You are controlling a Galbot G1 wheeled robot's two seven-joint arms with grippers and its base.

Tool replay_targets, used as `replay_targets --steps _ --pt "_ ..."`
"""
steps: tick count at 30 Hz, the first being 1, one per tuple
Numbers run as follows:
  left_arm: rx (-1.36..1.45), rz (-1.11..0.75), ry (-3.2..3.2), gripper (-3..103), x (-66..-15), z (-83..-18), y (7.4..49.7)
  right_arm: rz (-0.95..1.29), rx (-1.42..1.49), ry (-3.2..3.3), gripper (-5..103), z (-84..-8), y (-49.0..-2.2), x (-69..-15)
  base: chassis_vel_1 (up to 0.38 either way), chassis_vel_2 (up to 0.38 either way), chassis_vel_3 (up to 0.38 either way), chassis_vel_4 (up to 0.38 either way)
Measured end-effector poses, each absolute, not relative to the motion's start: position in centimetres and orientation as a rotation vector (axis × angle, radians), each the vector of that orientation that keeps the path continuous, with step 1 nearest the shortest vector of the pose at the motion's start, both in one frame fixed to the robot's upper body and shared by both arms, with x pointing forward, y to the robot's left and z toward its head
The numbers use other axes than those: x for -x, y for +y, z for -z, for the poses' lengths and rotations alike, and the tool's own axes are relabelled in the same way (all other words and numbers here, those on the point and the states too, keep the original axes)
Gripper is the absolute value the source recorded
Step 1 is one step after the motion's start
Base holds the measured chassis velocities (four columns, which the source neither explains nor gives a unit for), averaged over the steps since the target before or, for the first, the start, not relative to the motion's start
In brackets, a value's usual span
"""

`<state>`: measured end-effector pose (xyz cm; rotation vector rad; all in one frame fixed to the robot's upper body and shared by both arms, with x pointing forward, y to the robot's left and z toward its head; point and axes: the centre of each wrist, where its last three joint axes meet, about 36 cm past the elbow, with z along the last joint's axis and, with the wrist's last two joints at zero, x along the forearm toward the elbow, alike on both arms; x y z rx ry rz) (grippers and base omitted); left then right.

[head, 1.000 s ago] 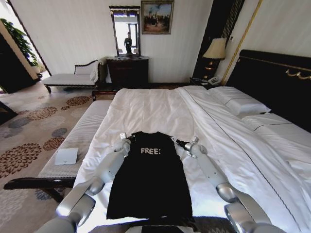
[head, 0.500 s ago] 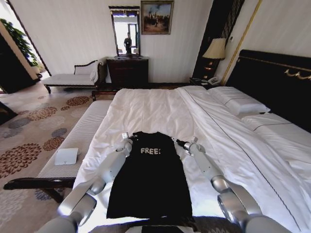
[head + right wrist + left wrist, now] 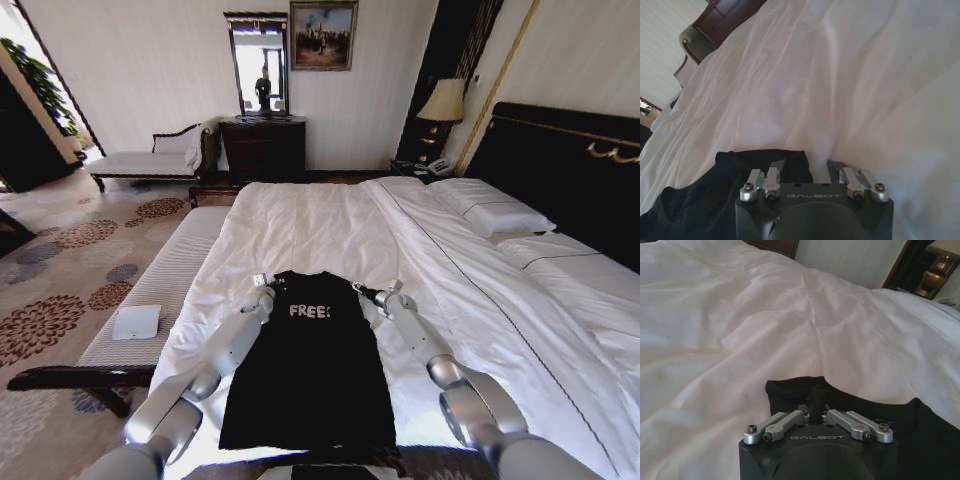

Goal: Fold the clothes on the bed.

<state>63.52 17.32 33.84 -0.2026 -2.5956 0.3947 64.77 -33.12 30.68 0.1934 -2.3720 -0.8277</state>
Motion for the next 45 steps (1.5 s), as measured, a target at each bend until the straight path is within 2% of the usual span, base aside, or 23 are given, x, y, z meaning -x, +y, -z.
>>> replay_targets --steps 1,3,6,8,9,10,12,14,30,39,45 --pt "0.204 -0.396 -2.595 3 -63.5 -33.8 17.3 0.818 -0.191 -2.376 41 -30.7 -33.2 -64.8 0.0 0.0 0.0 0.0" --pt "0.204 -0.399 -2.596 3 -63.5 -33.9 17.3 0.812 -0.188 -2.379 41 -30.7 -33.3 -64.8 0.0 0.0 0.0 0.0" --pt "0.2 -0.402 -2.591 3 -63.5 -33.7 17.2 0.803 -0.187 -2.383 25 -30.8 -33.3 -64.9 0.0 0.0 0.0 0.0" --pt "0.197 -0.402 -2.59 3 -63.5 -33.6 17.3 0.801 -0.188 -2.384 25 -30.7 -33.3 -64.9 0.0 0.0 0.0 0.0" --pt "0.194 -0.4 -2.589 3 -63.5 -33.5 17.3 0.797 -0.19 -2.385 14 -30.7 -33.2 -65.0 0.0 0.0 0.0 0.0" --pt "0.192 -0.401 -2.589 3 -63.5 -33.5 17.4 0.794 -0.192 -2.385 9 -30.7 -33.1 -65.0 0.0 0.0 0.0 0.0" --pt "0.189 -0.401 -2.588 3 -63.5 -33.5 17.5 0.792 -0.194 -2.386 9 -30.7 -33.0 -65.0 0.0 0.0 0.0 0.0" --pt "0.183 -0.399 -2.586 3 -63.5 -33.5 17.8 0.79 -0.197 -2.386 2 -30.6 -32.9 -64.9 0.0 0.0 0.0 0.0" --pt "0.144 -0.385 -2.592 3 -63.7 -33.7 18.6 0.734 -0.193 -2.437 1 -31.5 -33.1 -64.3 0.0 0.0 0.0 0.0" --pt "0.091 -0.416 -2.648 3 -66.7 -37.6 21.2 0.645 -0.185 -2.566 1 -37.8 -33.3 -64.9 0.0 0.0 0.0 0.0" --pt "0.108 -0.427 -2.676 3 -68.3 -39.8 21.3 0.639 -0.207 -2.621 1 -41.7 -32.2 -66.7 0.0 0.0 0.0 0.0"
